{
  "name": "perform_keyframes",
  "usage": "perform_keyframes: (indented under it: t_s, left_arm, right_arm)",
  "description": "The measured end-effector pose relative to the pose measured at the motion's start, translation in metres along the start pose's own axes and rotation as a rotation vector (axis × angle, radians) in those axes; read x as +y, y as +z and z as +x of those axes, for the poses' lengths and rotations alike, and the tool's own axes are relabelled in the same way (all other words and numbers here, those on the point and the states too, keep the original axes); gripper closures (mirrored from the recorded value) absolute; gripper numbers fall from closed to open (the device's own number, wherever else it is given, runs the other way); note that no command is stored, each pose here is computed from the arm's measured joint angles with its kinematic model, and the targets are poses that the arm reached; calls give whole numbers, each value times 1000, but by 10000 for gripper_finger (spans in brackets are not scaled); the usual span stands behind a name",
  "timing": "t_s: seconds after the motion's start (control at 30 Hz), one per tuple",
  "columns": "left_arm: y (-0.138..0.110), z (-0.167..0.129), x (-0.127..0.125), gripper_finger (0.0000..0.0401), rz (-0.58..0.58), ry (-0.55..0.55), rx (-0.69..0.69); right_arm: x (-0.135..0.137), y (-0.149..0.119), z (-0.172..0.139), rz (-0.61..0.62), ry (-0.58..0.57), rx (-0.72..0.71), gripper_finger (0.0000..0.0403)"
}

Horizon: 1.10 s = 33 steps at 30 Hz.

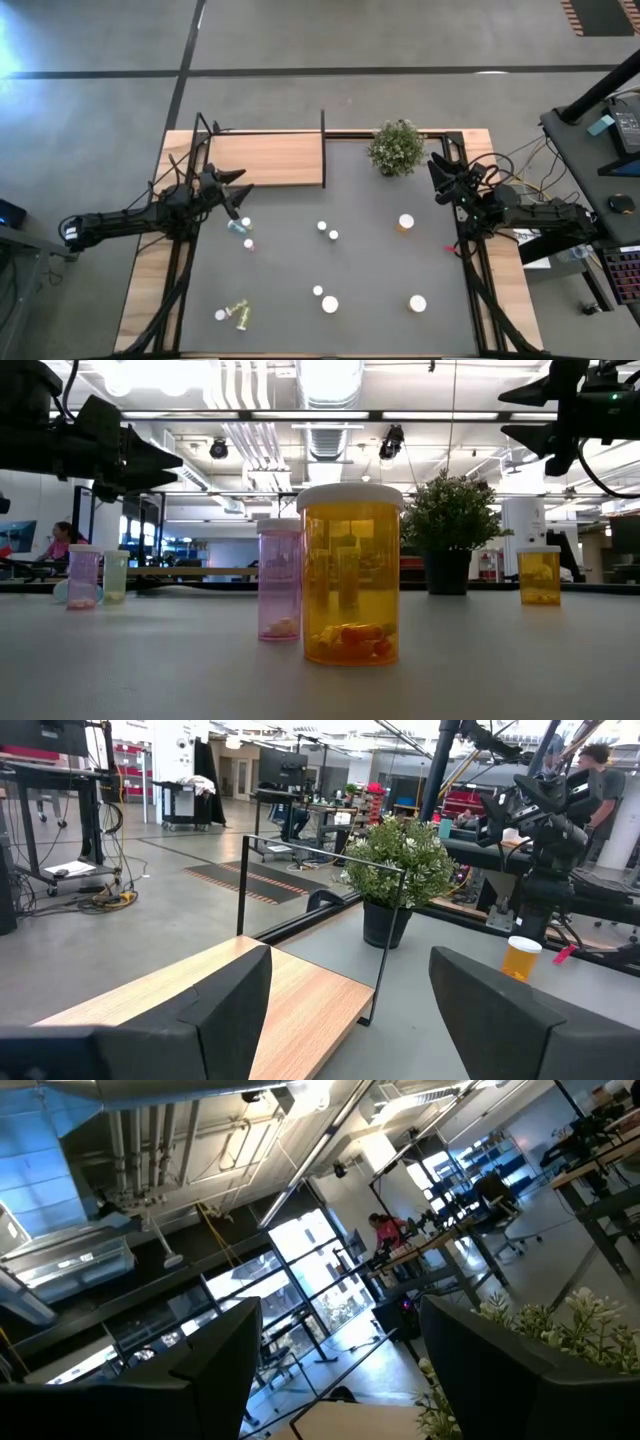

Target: Pick and place medicine bottles onto shelf by color

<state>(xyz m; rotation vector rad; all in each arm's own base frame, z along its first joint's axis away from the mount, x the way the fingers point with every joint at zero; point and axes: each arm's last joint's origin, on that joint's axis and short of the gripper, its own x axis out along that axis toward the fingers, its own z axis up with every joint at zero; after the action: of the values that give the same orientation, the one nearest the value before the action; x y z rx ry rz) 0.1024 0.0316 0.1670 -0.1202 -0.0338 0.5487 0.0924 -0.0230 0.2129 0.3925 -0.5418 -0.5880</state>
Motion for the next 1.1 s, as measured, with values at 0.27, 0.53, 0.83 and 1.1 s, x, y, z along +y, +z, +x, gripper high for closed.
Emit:
perform_keyframes:
  t_s: [0.27,0.53,0.83,1.1]
  left_arm:
    - [0,0,0,145,0,0,0]
    - [2,0,-1,145,-8,-13,-22]
    - [22,-2,-3,145,17,-64,-220]
    - [43,-10,0,145,88,65,-440]
  right_arm:
    - [0,0,0,0,0,0,142]
    - [0,0,0,0,0,0,142]
    - [0,0,0,0,0,0,142]
    - [0,0,0,0,0,0,142]
